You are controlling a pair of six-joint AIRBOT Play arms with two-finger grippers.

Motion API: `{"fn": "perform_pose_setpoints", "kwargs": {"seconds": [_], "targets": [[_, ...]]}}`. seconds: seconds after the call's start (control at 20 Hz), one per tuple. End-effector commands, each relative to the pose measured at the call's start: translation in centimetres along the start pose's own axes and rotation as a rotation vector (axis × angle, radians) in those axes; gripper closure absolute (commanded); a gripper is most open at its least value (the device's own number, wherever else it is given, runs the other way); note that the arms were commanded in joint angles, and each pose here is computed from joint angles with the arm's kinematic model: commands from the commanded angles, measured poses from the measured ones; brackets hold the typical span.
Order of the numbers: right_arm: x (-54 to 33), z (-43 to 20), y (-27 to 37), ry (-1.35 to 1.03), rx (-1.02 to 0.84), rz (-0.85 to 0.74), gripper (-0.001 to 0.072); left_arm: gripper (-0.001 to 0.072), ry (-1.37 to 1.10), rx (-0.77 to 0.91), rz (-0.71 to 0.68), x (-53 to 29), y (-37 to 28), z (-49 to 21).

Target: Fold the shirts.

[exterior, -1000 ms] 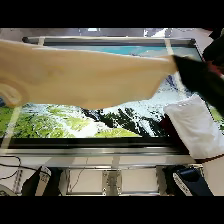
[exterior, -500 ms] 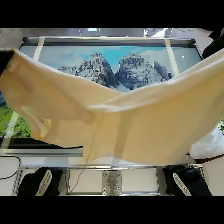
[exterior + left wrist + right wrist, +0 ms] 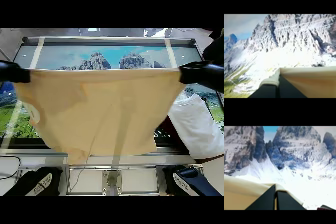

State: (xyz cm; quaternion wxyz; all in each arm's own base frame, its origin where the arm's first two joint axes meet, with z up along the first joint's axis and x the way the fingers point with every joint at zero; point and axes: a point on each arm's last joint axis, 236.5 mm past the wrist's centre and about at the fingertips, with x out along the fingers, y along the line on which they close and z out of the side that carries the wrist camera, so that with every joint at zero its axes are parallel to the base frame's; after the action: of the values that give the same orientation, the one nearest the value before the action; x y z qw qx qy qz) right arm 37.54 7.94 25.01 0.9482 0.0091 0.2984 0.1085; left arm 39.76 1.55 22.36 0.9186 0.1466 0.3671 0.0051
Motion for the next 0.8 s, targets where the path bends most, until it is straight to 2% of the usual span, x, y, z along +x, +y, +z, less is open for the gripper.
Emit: {"fn": "perform_pose_setpoints", "kwargs": {"seconds": [0.0,0.15,0.35,0.55,0.75], "targets": [[11.2,-2.6,-2.0,0.095,0.008,-0.043,0.0707,0.0696,0.080,0.055,0.019,12.3,-0.7,-1.3],[19.9,-5.7,-2.7,0.143,0.045,-0.040,0.0708,0.0696,0.199,0.079,-0.019,20.0,-2.6,-5.2],[27.1,-11.5,-3.1,0.236,0.159,-0.039,0.0707,0.0695,0.225,0.094,-0.040,24.2,-3.9,-7.0],[28.0,-13.0,-3.2,0.273,0.179,-0.040,0.0707,0.0696,0.248,0.086,-0.033,24.2,-3.3,-7.7],[25.7,-14.2,-3.6,0.372,0.165,-0.052,0.0707,0.0696,0.474,0.051,-0.067,22.4,-3.3,-12.9]]}}
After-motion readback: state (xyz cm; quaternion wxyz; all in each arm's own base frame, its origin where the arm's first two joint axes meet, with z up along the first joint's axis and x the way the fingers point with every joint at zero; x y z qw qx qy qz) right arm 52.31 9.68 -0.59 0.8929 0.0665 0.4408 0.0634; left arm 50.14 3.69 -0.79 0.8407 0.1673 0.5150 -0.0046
